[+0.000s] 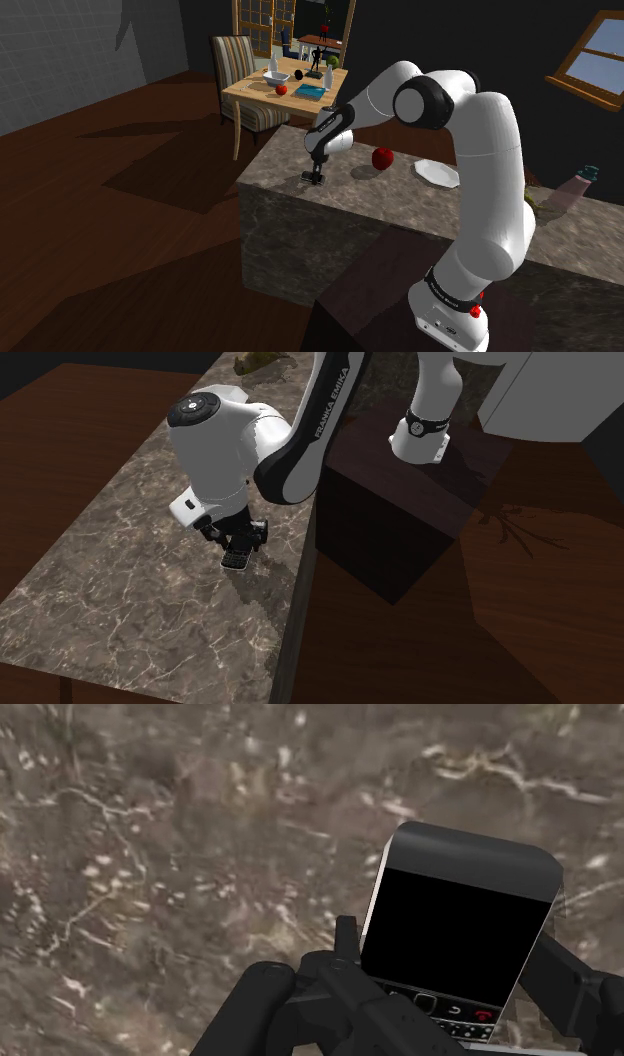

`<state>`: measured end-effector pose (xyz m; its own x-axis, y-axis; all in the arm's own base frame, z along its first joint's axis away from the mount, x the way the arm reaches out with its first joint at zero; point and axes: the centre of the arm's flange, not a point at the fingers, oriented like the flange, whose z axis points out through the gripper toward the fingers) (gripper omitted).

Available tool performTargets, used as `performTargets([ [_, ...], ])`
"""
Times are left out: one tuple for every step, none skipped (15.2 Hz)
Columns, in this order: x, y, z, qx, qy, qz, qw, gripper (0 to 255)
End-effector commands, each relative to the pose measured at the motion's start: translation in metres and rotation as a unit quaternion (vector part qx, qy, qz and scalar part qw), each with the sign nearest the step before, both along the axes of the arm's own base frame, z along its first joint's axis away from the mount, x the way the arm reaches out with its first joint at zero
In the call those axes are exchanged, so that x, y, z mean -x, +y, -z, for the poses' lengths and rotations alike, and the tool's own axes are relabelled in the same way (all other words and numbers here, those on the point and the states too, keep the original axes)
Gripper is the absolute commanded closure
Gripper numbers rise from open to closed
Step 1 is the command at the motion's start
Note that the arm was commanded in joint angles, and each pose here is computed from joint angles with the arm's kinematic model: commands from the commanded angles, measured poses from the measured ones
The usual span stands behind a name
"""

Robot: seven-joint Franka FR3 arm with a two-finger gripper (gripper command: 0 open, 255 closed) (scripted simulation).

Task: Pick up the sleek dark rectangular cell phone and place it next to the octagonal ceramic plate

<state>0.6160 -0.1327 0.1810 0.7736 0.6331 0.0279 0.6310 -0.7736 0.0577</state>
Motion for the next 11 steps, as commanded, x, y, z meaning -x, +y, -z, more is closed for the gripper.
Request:
performTargets([
  [0.000, 0.000, 0.001, 0.000, 0.000, 0.000, 1.0000, 255],
  [0.000, 0.000, 0.001, 0.000, 0.000, 0.000, 1.0000, 255],
  [0.000, 0.000, 0.001, 0.000, 0.000, 0.000, 1.0000, 255],
  [0.000, -0.001, 0.001, 0.000, 0.000, 0.000, 1.0000, 255],
  [0.000, -0.001, 0.001, 0.000, 0.000, 0.000, 1.0000, 255],
  [0.000, -0.001, 0.001, 0.000, 0.000, 0.000, 1.0000, 255],
  [0.000, -0.001, 0.001, 0.000, 0.000, 0.000, 1.0000, 255],
  [0.000, -0.001, 0.001, 0.000, 0.000, 0.000, 1.0000, 255],
  [0.000, 0.000, 0.001, 0.000, 0.000, 0.000, 1.0000, 255],
  [0.000, 0.000, -0.004, 0.000, 0.000, 0.000, 1.0000, 255],
  [0.000, 0.000, -0.009, 0.000, 0.000, 0.000, 1.0000, 255],
])
